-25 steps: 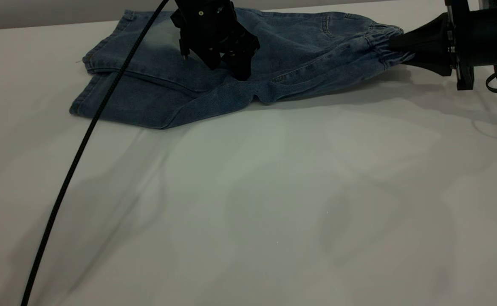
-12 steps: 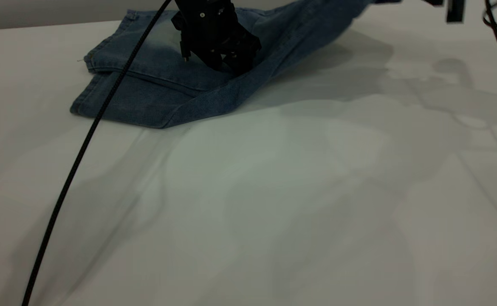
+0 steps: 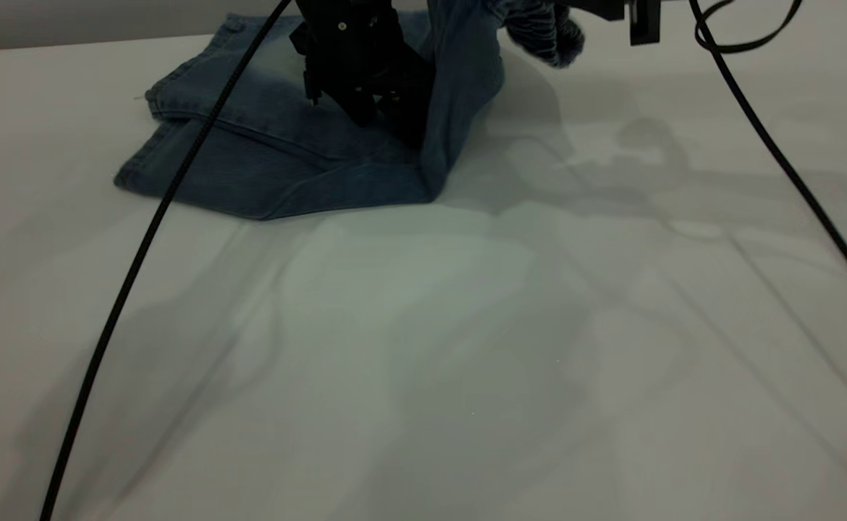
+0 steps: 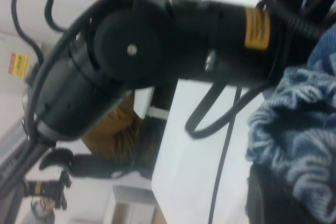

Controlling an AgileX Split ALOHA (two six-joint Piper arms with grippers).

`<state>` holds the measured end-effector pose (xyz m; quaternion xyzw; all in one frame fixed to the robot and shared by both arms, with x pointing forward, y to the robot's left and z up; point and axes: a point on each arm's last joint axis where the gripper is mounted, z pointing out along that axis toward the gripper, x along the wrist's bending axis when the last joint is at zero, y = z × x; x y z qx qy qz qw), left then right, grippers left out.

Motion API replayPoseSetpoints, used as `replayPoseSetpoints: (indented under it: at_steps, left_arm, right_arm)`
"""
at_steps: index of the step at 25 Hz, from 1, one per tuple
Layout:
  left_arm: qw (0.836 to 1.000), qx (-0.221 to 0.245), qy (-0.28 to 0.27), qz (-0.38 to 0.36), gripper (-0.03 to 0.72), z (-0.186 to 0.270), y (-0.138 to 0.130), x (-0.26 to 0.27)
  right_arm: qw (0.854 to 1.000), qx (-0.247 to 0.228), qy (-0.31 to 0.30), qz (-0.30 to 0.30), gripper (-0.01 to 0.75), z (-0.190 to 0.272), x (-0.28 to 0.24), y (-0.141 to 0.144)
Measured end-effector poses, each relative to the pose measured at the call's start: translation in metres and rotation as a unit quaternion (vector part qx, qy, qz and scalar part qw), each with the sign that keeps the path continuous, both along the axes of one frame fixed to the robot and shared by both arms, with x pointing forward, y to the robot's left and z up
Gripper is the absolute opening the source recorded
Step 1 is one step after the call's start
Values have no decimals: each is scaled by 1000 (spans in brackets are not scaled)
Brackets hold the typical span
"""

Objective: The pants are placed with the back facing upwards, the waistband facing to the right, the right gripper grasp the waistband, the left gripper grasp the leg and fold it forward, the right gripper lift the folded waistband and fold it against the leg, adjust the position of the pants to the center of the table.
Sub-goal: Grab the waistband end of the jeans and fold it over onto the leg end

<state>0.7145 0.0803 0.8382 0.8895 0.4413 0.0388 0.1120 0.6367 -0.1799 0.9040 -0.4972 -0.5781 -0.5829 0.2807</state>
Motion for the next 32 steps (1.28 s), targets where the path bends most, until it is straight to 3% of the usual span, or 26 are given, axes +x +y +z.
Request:
replayPoseSetpoints:
  at_steps: [8,13,22,27,32]
  left_arm:
    - [998,60,-32,-2,548,70,10,11]
    - [993,103,-63,23,548,94,39,26]
    - [990,77,-33,112,548,82,108,46]
    - [987,64,4,148,547,50,133,51]
    - [985,69,28,155,547,23,139,51]
  right_arm:
    - [1000,1,-1,-5,88,2,3,-4]
    - [1000,2,4,-7,88,2,3,-4]
    - [1000,1,4,-7,88,2,3,-4]
    - [1000,2,0,-8,88,4,5,-4]
    - [1000,1,-3,-7,88,5,5,-4]
